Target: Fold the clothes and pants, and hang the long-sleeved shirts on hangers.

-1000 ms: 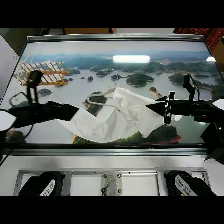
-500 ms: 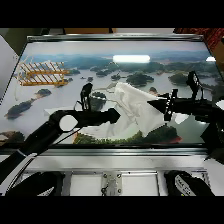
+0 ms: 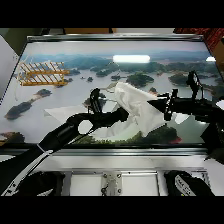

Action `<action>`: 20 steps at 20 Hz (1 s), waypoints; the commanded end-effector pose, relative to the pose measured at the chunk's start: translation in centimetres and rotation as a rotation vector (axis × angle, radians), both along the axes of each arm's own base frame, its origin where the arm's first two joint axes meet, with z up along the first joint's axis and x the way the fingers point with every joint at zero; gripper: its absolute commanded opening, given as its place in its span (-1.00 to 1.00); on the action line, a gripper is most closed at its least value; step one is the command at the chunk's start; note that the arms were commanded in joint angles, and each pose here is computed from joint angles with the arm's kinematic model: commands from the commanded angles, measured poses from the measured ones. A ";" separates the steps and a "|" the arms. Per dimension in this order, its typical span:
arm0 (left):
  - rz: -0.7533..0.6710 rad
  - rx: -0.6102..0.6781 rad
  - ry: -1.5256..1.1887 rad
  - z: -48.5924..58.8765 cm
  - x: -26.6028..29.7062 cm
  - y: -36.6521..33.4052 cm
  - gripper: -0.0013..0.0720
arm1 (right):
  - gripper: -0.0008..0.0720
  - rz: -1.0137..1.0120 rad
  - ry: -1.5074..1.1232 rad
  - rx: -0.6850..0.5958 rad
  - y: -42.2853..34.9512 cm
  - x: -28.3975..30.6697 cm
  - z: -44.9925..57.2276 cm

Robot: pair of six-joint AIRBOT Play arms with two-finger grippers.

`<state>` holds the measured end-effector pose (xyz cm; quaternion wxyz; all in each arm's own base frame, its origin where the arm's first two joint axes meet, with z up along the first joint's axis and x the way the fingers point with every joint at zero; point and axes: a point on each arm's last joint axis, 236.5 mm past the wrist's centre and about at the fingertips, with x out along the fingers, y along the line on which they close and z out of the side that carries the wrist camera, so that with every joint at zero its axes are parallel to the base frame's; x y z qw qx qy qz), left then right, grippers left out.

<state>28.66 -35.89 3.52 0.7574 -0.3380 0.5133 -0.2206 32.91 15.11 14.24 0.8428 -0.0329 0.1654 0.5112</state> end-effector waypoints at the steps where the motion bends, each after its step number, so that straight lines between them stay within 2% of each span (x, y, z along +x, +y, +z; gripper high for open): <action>1: 0.026 -0.015 0.011 -0.2 0.9 -0.9 0.70 | -0.93 0.000 -0.001 0.000 0.0 0.0 0.0; 7: -0.091 0.065 0.097 -2.4 -1.2 -3.6 0.70 | -0.93 0.000 0.001 -0.001 0.0 0.0 0.0; 10: -0.094 0.077 0.102 -2.7 -1.3 -3.4 0.65 | -0.93 0.000 0.001 -0.002 0.0 0.0 -0.1; 11: -0.101 0.093 0.090 -2.9 -1.2 -3.2 0.05 | -0.93 0.000 0.001 -0.002 0.0 0.0 -0.1; 12: -0.106 0.108 0.075 -3.0 -1.0 -3.0 -0.20 | -0.93 0.001 0.001 -0.002 0.0 0.0 -0.1; 13: -0.106 0.108 0.076 -3.0 -1.1 -3.0 -0.26 | -0.93 0.001 0.002 -0.002 0.0 0.0 -0.1; 14: -0.101 0.107 0.073 -3.0 -0.8 -2.9 -0.68 | -0.93 0.000 0.002 -0.002 0.0 0.0 0.0; 15: -0.093 0.108 0.073 -3.0 -0.5 -2.6 -0.93 | -0.93 -0.003 0.010 0.003 0.0 0.0 0.0; 18: -0.054 0.112 0.083 -2.5 1.0 -0.9 -0.93 | -0.94 -0.027 0.063 0.030 -0.1 -0.1 0.2; 20: -0.045 0.182 0.046 -1.7 2.3 2.4 -0.93 | -0.94 -0.038 0.075 0.041 0.0 -0.3 0.7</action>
